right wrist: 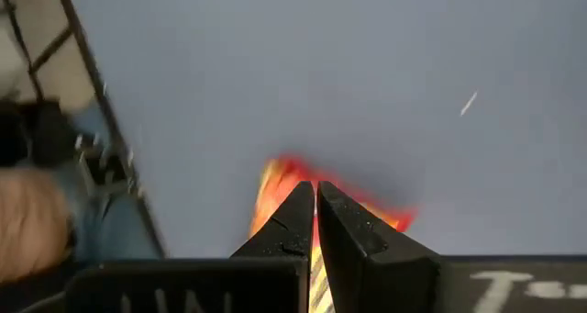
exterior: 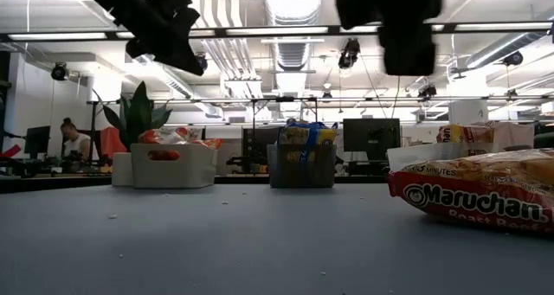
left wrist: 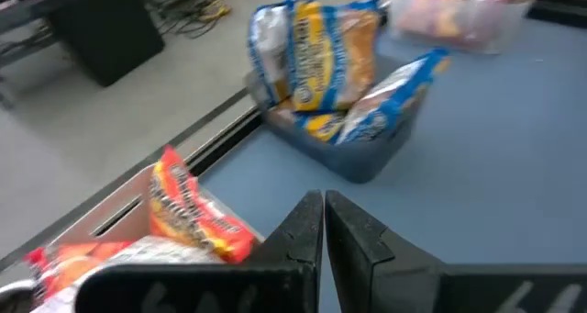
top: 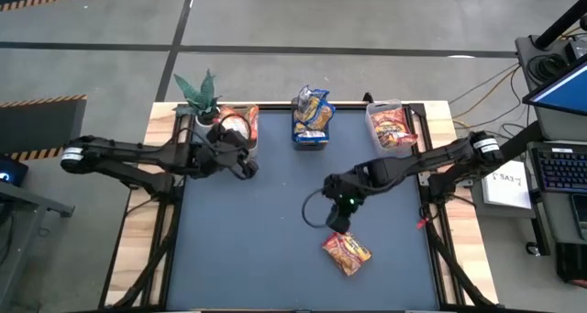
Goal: Sort Maruchan noodles
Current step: Put the red noodle pack into the transparent bin
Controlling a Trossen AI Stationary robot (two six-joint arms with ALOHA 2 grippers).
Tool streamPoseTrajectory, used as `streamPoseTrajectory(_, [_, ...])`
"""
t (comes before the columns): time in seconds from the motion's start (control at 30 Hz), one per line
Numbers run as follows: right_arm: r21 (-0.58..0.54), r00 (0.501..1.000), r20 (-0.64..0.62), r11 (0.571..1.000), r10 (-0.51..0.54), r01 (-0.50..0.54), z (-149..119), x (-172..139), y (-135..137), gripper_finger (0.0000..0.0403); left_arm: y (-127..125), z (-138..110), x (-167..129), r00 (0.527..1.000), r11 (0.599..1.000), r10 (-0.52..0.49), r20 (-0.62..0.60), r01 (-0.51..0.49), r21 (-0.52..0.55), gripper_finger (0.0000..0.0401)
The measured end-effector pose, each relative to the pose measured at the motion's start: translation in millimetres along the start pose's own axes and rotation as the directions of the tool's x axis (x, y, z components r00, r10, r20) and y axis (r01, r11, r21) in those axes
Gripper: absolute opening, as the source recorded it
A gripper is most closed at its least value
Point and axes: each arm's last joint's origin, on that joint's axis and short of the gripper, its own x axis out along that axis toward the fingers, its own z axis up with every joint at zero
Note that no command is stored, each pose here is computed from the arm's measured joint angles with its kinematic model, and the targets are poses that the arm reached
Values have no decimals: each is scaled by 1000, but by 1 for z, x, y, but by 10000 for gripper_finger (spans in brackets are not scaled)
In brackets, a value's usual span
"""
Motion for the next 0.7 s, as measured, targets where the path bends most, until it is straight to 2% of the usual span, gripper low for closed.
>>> streamPoseTrajectory(0.2, [102, 976, -216, 995, 39, -17, -29, 26, 8, 9, -13, -6, -7, 998, 998, -66, 20, 66, 24, 0])
streamPoseTrajectory(0.37, [155, 945, -328, 986, 1, 52, -50, 50, 3, 9, -17, -7, -9, 997, 997, -74, 29, 73, 29, 0])
streamPoseTrajectory(0.5, [140, 929, -368, 986, -34, 91, -61, 66, -4, 9, -17, -8, -8, 997, 997, -70, 28, 69, 31, 0])
streamPoseTrajectory(0.7, [100, 939, -343, 993, -19, 56, -65, 81, -12, 9, -18, -8, -8, 997, 997, -69, 26, 69, 33, 0])
